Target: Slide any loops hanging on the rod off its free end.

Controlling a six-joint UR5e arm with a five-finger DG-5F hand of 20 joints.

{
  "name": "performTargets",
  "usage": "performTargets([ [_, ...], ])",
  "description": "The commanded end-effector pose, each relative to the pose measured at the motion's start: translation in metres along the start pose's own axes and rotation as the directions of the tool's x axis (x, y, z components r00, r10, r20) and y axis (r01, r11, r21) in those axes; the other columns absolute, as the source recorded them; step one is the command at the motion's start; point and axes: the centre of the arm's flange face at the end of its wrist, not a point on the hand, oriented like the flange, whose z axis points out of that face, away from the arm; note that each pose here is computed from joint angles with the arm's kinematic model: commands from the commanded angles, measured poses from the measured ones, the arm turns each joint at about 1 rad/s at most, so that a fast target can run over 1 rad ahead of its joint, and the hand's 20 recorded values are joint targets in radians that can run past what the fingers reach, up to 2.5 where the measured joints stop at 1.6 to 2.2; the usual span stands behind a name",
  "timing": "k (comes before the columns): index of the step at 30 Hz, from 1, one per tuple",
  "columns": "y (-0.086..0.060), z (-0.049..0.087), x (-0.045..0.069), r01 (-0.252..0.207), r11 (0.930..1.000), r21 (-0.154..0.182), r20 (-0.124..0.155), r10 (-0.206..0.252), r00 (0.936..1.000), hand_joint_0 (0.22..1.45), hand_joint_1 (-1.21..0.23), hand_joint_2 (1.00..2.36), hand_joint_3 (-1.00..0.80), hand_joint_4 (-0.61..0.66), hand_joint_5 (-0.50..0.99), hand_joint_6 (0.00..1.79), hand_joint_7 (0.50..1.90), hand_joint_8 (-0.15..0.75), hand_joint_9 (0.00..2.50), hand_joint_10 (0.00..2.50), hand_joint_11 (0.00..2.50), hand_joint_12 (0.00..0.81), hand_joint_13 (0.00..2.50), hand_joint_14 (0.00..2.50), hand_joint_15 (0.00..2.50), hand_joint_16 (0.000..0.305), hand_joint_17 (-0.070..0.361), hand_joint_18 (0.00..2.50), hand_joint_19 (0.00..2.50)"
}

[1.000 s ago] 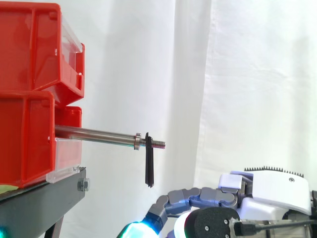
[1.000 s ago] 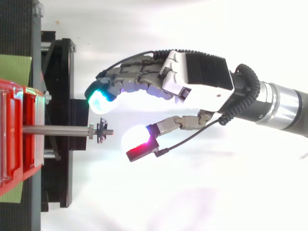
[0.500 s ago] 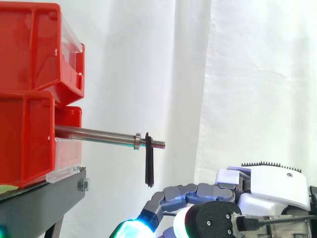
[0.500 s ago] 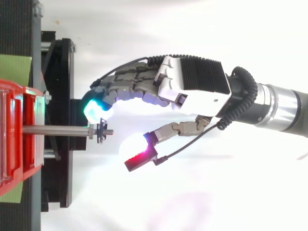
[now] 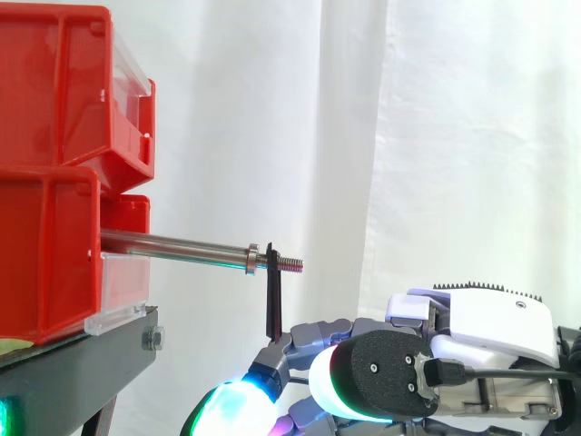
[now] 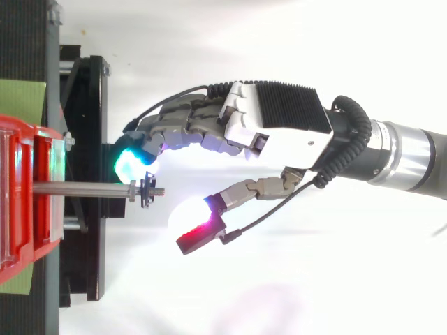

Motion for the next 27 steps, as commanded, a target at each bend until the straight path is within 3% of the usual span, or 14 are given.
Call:
performTargets([
  [1, 0.0006, 0.0009, -0.0006, -0.001, 1.0, -0.002, 0.003, 0.001, 1.0, 0.53, -0.5, 1.0, -0.44, 0.23, -0.18, 0.5, 0.97, 0.271, 0.63, 0.01, 0.31, 0.283, 0.62, 0.0, 0.05, 0.035, 0.079, 0.53, 0.21],
  [6, 0.0031, 0.0042, -0.0022, -0.003, 1.0, -0.007, 0.007, 0.003, 1.0, 0.53, -0.5, 1.0, -0.44, 0.23, -0.18, 0.5, 0.99, 0.269, 0.63, 0.01, 0.31, 0.281, 0.63, 0.0, 0.05, 0.035, 0.079, 0.53, 0.22],
  [14, 0.0065, 0.0066, -0.0021, -0.005, 0.9994, -0.033, -0.01, 0.005, 0.9999, 0.53, -0.5, 1.01, -0.44, 0.23, -0.18, 0.5, 1.01, 0.271, 0.64, 0.01, 0.31, 0.282, 0.63, 0.0, 0.05, 0.035, 0.079, 0.54, 0.22],
  [27, 0.0042, 0.0079, -0.0062, -0.009, 0.9991, -0.041, -0.006, 0.009, 0.9999, 0.53, -0.5, 1.01, -0.45, 0.23, -0.17, 0.5, 1.05, 0.267, 0.64, 0.01, 0.31, 0.277, 0.64, 0.0, 0.06, 0.035, 0.079, 0.55, 0.23],
])
